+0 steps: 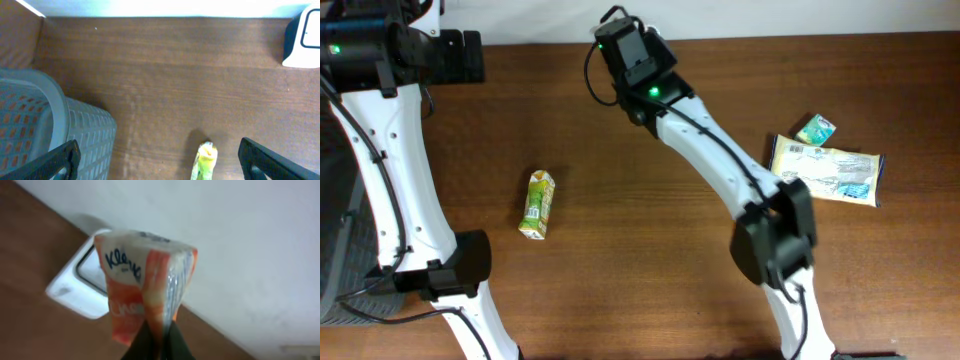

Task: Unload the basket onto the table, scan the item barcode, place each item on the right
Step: 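Hold the orange box in front of the scanner window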

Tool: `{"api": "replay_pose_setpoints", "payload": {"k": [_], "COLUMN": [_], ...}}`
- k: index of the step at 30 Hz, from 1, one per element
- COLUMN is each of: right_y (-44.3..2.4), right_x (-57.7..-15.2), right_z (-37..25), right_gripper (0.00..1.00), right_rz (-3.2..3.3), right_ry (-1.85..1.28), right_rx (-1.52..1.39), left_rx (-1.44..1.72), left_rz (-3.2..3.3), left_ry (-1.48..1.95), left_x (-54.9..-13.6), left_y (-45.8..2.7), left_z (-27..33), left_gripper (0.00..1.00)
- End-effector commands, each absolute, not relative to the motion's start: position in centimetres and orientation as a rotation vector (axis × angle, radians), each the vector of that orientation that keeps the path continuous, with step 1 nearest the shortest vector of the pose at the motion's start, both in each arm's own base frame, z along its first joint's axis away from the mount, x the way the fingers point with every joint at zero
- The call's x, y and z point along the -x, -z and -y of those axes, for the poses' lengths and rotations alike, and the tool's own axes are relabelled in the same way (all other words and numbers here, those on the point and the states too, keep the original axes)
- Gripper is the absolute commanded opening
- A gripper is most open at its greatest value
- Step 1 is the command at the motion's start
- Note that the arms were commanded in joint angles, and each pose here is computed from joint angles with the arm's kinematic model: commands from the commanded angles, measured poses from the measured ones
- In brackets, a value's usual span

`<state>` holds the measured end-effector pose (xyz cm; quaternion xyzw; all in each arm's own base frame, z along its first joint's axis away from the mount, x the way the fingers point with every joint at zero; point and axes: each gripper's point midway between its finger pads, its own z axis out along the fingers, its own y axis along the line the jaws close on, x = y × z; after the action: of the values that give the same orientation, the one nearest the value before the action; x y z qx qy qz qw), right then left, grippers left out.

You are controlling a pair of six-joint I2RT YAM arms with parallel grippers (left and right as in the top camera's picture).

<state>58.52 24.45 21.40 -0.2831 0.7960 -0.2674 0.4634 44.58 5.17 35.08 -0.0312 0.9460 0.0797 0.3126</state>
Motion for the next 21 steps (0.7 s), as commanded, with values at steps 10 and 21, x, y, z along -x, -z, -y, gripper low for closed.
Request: {"api": "replay_pose_setpoints", "payload": {"k": [10,21], "right_y": [-14.2,-13.7], "right_x": [-63.9,-64.6], "right_z": [-21.5,-24.7], "right_gripper": [0.04,0.04], "right_rz": [-1.827,-1.642], "right_ry": [0.965,0.882], "right_rx": [1.026,1.311], "left_rx": [0.096,0.096], "left_rz": [-2.476,-2.476], "left_ry": [-0.213,-0.213], "left_x": [-44.3,-44.3], "left_y": [-35.8,-35.8], "left_z": [-5.4,-5.4], "left_gripper": [0.99,0.99]}}
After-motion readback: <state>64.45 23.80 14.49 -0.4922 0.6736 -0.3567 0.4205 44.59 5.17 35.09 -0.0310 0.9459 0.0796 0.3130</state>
